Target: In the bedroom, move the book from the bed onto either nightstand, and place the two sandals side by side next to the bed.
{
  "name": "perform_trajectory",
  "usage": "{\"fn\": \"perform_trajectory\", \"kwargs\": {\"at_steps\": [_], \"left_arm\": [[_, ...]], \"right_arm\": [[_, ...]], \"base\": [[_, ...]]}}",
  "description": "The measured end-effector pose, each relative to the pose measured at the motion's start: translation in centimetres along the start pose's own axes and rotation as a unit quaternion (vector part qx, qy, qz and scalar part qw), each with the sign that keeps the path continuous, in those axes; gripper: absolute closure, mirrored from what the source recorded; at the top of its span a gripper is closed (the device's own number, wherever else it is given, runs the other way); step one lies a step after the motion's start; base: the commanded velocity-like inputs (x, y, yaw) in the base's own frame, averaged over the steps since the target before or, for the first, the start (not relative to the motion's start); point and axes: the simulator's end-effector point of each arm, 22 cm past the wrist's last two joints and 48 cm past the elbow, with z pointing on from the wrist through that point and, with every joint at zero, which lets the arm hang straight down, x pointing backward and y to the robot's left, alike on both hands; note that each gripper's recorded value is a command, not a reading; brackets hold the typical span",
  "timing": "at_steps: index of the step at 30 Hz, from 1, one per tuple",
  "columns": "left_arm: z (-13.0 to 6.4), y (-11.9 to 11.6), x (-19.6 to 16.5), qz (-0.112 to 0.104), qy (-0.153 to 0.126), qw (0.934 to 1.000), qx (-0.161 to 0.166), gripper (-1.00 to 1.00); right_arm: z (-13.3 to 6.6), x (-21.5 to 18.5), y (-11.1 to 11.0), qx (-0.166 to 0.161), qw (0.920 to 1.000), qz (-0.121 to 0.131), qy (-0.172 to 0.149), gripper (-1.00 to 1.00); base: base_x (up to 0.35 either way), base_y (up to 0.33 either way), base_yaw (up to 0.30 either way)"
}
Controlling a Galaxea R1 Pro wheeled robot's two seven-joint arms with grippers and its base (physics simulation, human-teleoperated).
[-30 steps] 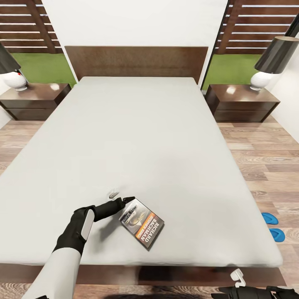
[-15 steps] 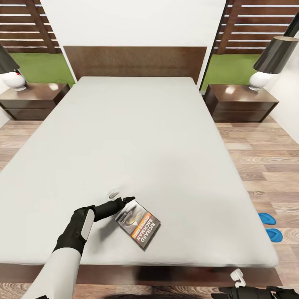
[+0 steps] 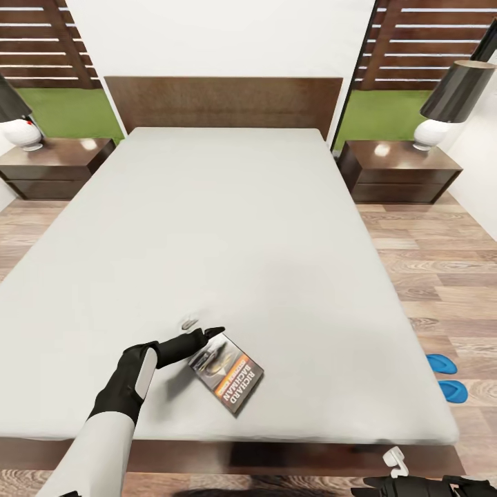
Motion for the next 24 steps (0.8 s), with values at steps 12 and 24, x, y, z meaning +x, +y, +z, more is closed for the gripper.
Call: {"fn": "perform_trajectory", "kwargs": {"at_steps": [12,24], "left_arm": [[0.05,-0.07,0.04,0.0,0.0,1.0,0.001,-1.0],[0.06,-0.06,0.06,0.0,0.001,1.0,0.0,-1.0]], "right_arm": [[0.0,0.0,0.0,0.0,1.0,0.0,0.0,-1.0],[0.0,0.0,0.0,0.0,1.0,0.0,0.0,-1.0]], "base": [[0.0,-0.006,0.0],[0.0,-0.118,0.0]]}}
